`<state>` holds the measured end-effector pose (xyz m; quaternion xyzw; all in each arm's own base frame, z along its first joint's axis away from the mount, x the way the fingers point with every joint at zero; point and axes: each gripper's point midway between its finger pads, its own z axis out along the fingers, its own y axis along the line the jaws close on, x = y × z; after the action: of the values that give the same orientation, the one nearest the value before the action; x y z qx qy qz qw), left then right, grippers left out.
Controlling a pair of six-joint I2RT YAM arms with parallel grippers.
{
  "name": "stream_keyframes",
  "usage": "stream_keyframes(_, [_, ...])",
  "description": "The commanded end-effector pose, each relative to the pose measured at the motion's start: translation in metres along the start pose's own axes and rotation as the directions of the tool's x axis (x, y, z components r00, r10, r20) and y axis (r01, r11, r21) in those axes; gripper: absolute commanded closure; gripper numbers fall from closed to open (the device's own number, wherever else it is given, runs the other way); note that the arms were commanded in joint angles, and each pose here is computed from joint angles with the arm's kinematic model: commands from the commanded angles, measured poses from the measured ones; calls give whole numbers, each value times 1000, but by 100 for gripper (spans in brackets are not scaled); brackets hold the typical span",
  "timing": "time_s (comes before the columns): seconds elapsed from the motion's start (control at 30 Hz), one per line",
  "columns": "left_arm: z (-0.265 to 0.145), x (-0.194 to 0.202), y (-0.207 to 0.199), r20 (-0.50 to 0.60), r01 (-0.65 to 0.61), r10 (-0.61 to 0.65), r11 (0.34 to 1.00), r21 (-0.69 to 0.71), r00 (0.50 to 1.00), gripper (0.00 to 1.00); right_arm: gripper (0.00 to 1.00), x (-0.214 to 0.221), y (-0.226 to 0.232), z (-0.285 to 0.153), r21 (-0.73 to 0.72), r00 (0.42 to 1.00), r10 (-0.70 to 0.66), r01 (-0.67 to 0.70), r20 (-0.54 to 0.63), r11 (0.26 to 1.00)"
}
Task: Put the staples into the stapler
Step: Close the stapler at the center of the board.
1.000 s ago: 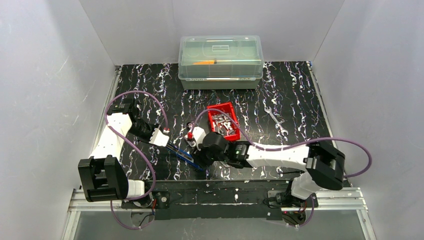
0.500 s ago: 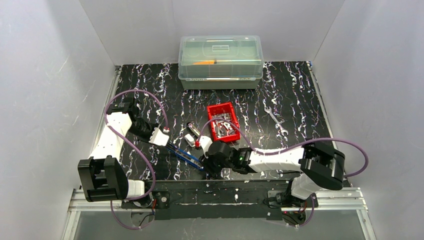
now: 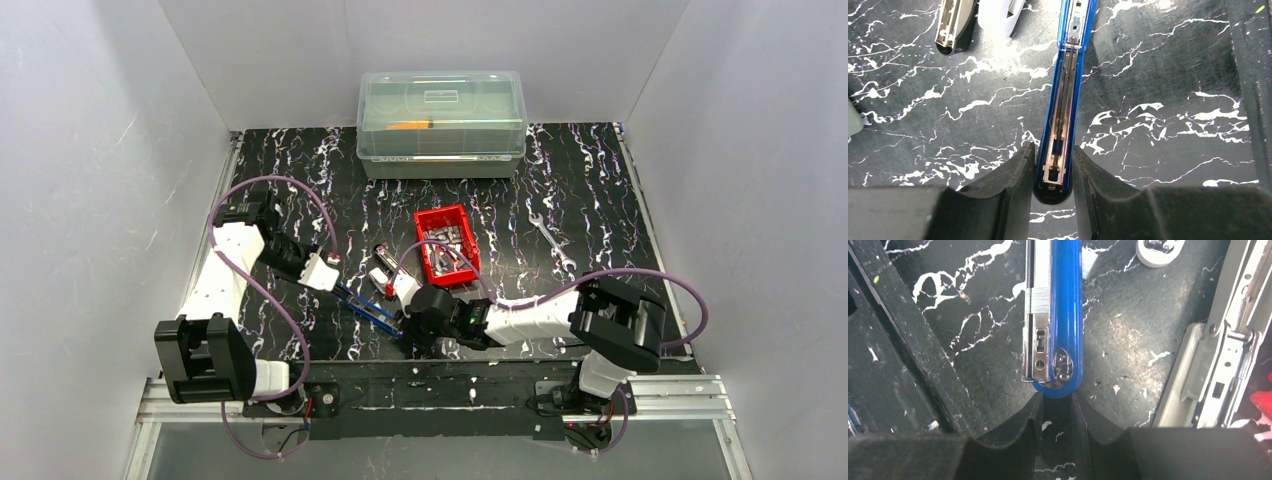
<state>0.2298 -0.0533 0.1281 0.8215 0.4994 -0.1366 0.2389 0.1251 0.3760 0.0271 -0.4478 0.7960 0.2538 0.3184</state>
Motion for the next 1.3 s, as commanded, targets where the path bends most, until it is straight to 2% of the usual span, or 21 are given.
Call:
stream_keyframes(0.0, [-4, -38, 22, 47, -610, 610, 792, -25, 791, 99, 71, 2, -4, 18, 11, 1000, -24, 24, 19, 1000])
stream_keyframes(0.27, [9, -62, 15, 96, -673, 670, 740, -2, 736, 99, 82, -1, -6, 30, 9, 999, -41, 40, 35, 999])
stream_keyframes(0.63, [20, -75, 2, 139, -696, 689, 718, 5, 712, 99, 85, 3, -7, 34, 1, 998, -26, 26, 48, 1000])
stream_keyframes(0.9, [0, -90, 22, 98, -679, 683, 731, -75, 724, 96, 85, 5, -7, 35, 4, 999, -25, 25, 46, 1000])
stream_keyframes(1.17, [-4, -111, 27, 103, -704, 722, 691, -165, 685, 89, 84, 6, -7, 36, 1, 999, -24, 24, 35, 1000])
stream_keyframes(1.27, [-17, -111, 45, 39, -684, 704, 701, -202, 709, 83, 84, 7, -6, 37, -2, 999, -24, 24, 29, 1000])
